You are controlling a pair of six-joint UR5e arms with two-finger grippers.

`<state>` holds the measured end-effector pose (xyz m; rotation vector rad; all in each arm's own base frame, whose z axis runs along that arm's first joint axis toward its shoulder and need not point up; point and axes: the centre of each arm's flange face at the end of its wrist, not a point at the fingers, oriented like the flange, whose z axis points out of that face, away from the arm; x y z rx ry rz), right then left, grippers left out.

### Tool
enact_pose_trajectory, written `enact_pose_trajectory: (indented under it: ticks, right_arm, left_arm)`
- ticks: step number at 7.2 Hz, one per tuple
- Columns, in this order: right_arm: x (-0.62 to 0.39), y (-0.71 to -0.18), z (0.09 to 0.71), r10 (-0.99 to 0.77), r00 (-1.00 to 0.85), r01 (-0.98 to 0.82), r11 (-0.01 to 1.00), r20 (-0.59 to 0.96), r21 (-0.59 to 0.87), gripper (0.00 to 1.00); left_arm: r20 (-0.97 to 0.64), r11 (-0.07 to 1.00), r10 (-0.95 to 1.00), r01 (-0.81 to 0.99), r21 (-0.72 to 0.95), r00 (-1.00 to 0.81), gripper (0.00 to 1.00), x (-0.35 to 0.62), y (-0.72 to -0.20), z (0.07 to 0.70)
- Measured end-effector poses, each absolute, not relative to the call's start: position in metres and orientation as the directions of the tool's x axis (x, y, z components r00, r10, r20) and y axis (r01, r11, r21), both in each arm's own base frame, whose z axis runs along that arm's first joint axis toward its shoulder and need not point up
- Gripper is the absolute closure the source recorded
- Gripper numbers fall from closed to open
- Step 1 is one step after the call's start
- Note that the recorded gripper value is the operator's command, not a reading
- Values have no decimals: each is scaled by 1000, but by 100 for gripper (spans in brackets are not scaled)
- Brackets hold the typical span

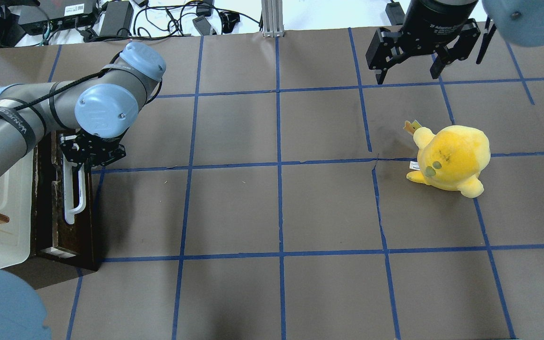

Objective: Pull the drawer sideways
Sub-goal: 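Pull the handle with the left gripper, sliding the drawer out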

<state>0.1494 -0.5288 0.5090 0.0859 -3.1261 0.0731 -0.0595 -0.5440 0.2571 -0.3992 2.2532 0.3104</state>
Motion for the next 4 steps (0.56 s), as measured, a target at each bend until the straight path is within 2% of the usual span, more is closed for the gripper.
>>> enact_pose_trajectory:
  ticks: [4]
  right_arm:
    - [149, -529, 509, -55, -998, -55, 997, 15, -46, 0]
  left_arm:
    - [-762, 921, -186, -381, 85, -620, 100, -70, -545, 258]
